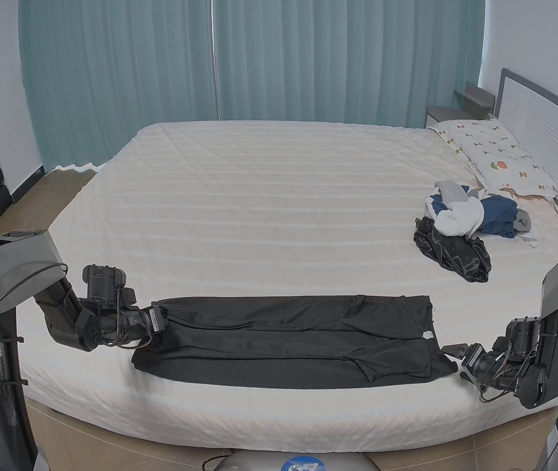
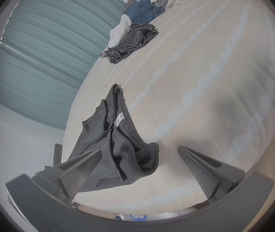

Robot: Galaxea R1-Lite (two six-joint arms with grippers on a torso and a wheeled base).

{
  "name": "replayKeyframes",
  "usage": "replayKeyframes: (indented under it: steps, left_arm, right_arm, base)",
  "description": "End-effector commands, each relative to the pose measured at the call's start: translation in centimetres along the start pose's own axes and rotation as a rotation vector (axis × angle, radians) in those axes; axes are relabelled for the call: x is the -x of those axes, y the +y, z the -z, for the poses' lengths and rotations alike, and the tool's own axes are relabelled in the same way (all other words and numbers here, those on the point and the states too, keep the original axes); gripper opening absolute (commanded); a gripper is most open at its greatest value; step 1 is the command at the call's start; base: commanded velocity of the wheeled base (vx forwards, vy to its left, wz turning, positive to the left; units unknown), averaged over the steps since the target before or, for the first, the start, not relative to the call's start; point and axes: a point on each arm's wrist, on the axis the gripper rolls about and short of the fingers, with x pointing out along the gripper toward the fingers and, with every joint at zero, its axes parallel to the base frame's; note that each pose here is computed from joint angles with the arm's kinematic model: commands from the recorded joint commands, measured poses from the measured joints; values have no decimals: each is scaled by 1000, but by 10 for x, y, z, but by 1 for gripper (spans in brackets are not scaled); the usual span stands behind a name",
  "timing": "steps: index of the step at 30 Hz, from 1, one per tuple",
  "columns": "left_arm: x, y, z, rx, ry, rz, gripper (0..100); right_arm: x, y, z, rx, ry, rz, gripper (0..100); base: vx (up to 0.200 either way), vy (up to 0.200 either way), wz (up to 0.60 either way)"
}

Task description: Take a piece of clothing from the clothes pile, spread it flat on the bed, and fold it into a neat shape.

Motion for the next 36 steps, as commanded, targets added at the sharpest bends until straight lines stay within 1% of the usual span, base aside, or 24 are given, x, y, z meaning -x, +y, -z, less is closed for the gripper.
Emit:
replayKeyframes:
  steps: [1,2,8,12,13,14,16,17,18,19,20,21,23,25,29,30,31,34,35,36]
  left_arm:
    - [-4,-6,-1,3,-12,3,0]
    - [-4,-11,-1,4,-11,6,0]
    - [-4,-20,0,29,-11,11,0]
    - [0,-31,-5,9,-52,-13,0]
    - [0,-31,-5,9,-52,-13,0]
    - [3,-38,-10,-1,-73,-12,0]
    - [5,-45,-15,-9,-78,-9,0]
    - [5,-45,-15,-9,-78,-9,0]
    - [9,-57,-21,-18,-65,-17,0]
    - [11,-63,-23,-23,-53,-29,0]
    - [13,-69,-23,-28,-36,-42,0]
    - [13,-69,-23,-28,-36,-42,0]
    - [13,-87,-21,-53,-10,-52,0]
    - [13,-98,-19,-71,-15,-57,0]
    - [11,-110,-13,-96,-17,-77,0]
    - [9,-118,-9,-112,-8,-89,0]
    - [8,-121,-7,-117,0,-94,0]
    - [8,-130,-2,-121,23,-110,0]
    - [7,-138,-1,-117,30,-110,0]
    - [6,-141,0,-113,32,-110,0]
  right_arm:
    - [0,1,-1,2,-8,-8,100]
    - [0,1,-1,2,-8,-8,100]
    - [0,1,-1,3,-7,-9,100]
    - [0,1,0,2,-6,-8,100]
    - [0,1,0,2,-6,-8,100]
    - [0,1,0,2,-6,-8,100]
    - [0,1,0,2,-6,-8,100]
    - [0,1,0,2,-6,-8,100]
    - [0,1,0,2,-6,-8,100]
    - [0,1,0,2,-6,-8,100]
    - [0,1,0,2,-6,-8,100]
    - [0,1,0,2,-6,-8,100]
    - [0,1,0,2,-6,-8,100]
    - [0,1,0,2,-6,-8,100]
    - [0,1,0,2,-6,-8,100]
    - [0,1,0,2,-6,-8,100]
    - [0,1,0,2,-4,-8,100]
    - [0,1,0,2,-6,-8,100]
    - [0,1,0,3,-4,-8,100]
    - [0,1,0,5,-5,-9,100]
  base:
    - [0,0,0]
    - [0,0,0]
    - [0,-200,0]
    - [0,-200,0]
    - [0,-200,0]
    - [0,-200,0]
    - [0,-200,0]
    - [0,-200,0]
    - [0,-200,0]
    - [0,-200,0]
    - [0,-200,0]
    - [0,-200,0]
    - [0,-200,0]
    - [0,-200,0]
    - [0,-200,0]
    - [0,-200,0]
    - [0,-200,0]
    - [0,-200,0]
    - [0,-200,0]
    - [0,-200,0]
